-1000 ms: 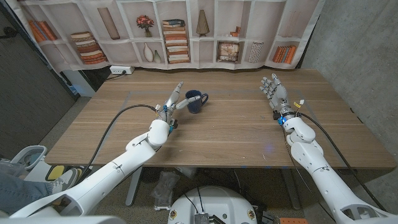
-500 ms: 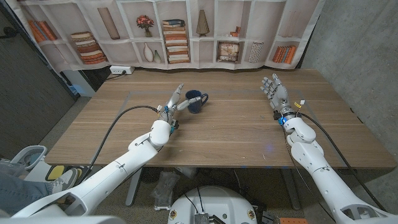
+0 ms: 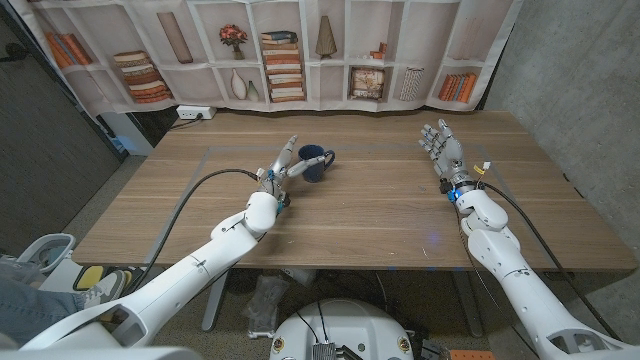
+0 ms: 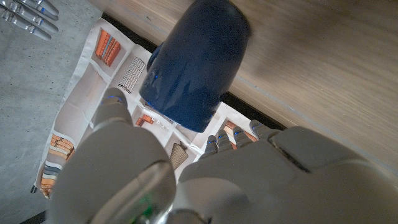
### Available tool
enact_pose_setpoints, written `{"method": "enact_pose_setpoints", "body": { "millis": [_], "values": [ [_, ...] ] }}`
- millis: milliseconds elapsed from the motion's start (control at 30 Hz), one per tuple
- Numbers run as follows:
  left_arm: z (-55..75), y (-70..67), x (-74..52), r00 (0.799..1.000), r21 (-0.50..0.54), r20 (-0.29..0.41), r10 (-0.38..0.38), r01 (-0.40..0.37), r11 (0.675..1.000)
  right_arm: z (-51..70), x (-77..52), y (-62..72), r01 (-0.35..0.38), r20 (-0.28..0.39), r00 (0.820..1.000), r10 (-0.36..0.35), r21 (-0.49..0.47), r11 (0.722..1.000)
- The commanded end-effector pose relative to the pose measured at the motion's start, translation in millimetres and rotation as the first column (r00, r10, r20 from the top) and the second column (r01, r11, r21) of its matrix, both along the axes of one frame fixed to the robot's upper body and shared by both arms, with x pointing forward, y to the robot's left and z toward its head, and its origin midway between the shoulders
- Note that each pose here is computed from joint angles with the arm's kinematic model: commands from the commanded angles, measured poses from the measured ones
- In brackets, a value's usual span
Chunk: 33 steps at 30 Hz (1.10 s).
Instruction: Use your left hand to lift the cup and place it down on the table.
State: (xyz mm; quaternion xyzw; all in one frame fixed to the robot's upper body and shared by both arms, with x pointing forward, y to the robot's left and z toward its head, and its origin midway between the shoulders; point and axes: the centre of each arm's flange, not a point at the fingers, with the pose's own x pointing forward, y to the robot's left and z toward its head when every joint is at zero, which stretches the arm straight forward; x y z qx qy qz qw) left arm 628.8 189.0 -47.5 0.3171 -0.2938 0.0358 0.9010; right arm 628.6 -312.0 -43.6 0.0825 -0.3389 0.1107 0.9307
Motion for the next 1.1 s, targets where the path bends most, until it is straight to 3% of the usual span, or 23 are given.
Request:
{"method": "enact_pose_setpoints", "body": {
  "millis": [33, 1100],
  "values": [
    [2.3, -12.7, 3.3, 1.000, 0.025, -0.001, -0.005, 0.005, 1.000, 0.3, 0.2, 2.5, -0.010, 0.013, 1.000, 0.010, 0.004, 1.000],
    [6.4, -20.7, 12.8, 1.000, 0.039, -0.028, -0.001, 0.003, 0.999, -1.6, 6.4, -3.3, -0.002, 0.003, 1.000, 0.002, 0.014, 1.000]
  ]
}}
